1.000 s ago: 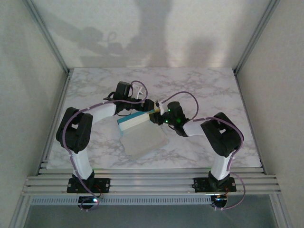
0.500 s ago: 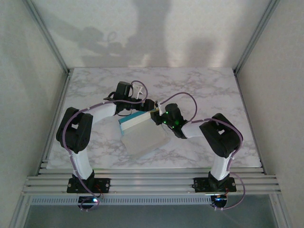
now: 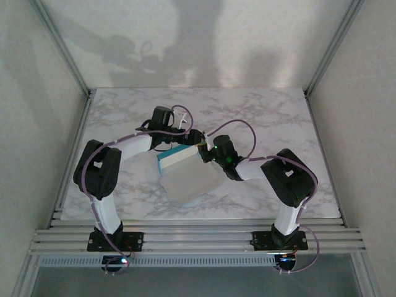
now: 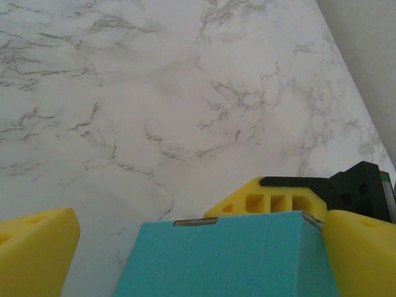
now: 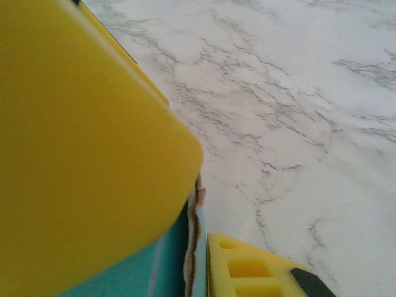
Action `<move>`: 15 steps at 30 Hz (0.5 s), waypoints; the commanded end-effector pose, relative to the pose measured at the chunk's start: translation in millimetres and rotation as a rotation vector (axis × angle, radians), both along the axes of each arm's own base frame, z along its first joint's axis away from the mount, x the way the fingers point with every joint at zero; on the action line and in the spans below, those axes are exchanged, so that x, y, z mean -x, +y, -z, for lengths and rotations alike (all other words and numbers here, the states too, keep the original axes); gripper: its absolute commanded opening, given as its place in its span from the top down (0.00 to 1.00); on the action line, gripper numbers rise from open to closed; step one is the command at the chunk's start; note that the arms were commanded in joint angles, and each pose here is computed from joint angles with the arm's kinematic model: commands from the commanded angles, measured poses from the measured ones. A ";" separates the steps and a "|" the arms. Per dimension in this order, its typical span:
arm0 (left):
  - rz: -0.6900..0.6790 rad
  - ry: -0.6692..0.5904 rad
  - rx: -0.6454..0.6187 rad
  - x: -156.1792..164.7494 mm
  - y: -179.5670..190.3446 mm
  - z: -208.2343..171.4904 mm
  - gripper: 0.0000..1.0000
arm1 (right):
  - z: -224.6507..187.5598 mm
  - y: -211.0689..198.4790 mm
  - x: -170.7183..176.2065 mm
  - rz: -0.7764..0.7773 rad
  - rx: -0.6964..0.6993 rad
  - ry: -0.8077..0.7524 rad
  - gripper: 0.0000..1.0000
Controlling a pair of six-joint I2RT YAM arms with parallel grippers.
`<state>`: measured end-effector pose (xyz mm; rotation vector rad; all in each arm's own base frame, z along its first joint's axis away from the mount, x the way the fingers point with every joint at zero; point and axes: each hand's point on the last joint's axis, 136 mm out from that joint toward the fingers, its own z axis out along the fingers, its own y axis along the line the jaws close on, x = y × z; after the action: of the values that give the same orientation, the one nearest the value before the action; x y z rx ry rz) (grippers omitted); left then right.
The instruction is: Fold the paper box
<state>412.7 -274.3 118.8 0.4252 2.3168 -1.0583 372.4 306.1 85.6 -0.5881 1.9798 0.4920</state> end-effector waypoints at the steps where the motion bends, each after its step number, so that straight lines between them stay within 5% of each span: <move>1: 0.014 0.024 -0.016 6.1 -2.7 2.7 0.01 | 9.3 -25.8 -9.2 0.114 0.123 -0.005 0.86; 10: 0.015 0.028 -0.027 5.5 -4.3 5.7 0.01 | 10.5 -10.8 8.4 0.010 0.058 0.047 0.69; 15: 0.018 0.028 -0.026 5.4 -5.1 5.2 0.01 | 15.4 -11.3 7.6 0.015 0.068 0.063 0.68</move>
<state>409.5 -277.5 118.2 0.4333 2.3277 -1.0618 368.4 298.3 74.4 -0.6044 2.0365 0.4414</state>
